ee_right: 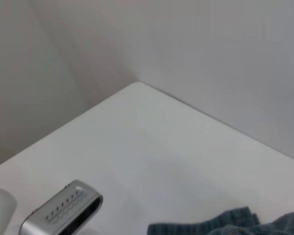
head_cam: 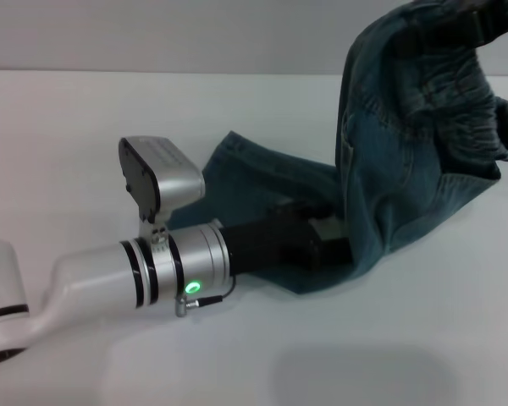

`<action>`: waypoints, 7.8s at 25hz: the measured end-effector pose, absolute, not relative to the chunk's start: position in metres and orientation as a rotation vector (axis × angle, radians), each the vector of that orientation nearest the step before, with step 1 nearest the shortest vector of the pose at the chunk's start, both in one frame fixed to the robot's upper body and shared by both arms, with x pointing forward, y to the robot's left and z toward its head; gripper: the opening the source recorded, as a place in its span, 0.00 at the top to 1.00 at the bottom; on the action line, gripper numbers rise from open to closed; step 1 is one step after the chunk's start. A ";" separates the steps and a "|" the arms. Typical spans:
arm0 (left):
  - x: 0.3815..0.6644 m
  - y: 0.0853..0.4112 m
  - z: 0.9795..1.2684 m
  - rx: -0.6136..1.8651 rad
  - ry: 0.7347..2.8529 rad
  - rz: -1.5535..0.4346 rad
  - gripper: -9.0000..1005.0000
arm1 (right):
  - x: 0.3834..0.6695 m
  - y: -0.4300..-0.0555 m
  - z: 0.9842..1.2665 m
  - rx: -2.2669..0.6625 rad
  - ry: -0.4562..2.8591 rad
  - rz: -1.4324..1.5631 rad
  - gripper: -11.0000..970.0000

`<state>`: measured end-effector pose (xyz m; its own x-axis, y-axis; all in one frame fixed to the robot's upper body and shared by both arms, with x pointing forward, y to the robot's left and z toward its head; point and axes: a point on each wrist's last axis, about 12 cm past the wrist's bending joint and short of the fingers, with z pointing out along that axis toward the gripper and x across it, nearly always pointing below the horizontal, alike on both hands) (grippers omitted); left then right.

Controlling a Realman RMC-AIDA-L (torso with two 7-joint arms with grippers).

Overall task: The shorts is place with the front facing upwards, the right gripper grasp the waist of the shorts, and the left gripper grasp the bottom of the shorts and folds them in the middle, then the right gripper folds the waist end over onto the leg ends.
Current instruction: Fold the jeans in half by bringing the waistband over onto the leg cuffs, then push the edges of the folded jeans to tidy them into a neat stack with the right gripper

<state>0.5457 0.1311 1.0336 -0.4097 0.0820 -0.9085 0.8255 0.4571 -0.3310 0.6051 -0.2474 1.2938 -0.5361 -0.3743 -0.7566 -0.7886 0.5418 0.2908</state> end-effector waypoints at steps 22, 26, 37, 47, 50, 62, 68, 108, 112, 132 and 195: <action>0.532 0.146 1.017 0.734 1.864 -1.000 0.20 | 0.619 -0.231 1.267 -0.990 2.179 0.904 0.92; 0.535 0.169 1.012 0.663 1.916 -0.967 0.20 | 0.617 -0.236 1.262 -0.976 2.193 0.906 0.92; 0.568 0.243 1.027 0.476 1.886 -0.725 0.20 | 0.615 -0.229 1.252 -1.015 2.160 0.926 0.92; 0.565 0.318 1.045 0.212 1.778 -0.552 0.20 | 0.620 -0.185 1.239 -1.125 2.116 0.918 0.87; 0.563 0.323 1.044 0.195 1.774 -0.540 0.20 | 0.624 -0.162 1.230 -1.169 2.119 0.905 0.85; 0.561 0.323 1.042 0.202 1.780 -0.533 0.20 | 0.638 -0.123 1.220 -1.271 2.067 0.836 0.76; 0.565 0.322 1.043 0.213 1.781 -0.516 0.20 | 0.636 -0.108 1.226 -1.425 2.045 0.758 0.49; 0.550 0.243 1.086 0.575 1.600 -1.262 0.21 | 0.600 -0.309 1.128 -0.262 1.627 0.395 0.39; 0.544 0.217 1.081 0.734 1.654 -1.369 0.21 | 0.595 -0.322 1.115 -0.189 1.625 0.381 0.39; 0.544 0.182 1.048 0.817 1.946 -1.303 0.34 | 0.587 -0.322 1.098 -0.168 1.648 0.445 0.39; 0.574 0.264 1.051 0.130 1.542 -0.564 0.40 | 0.533 -0.261 1.137 -1.063 1.752 1.352 0.39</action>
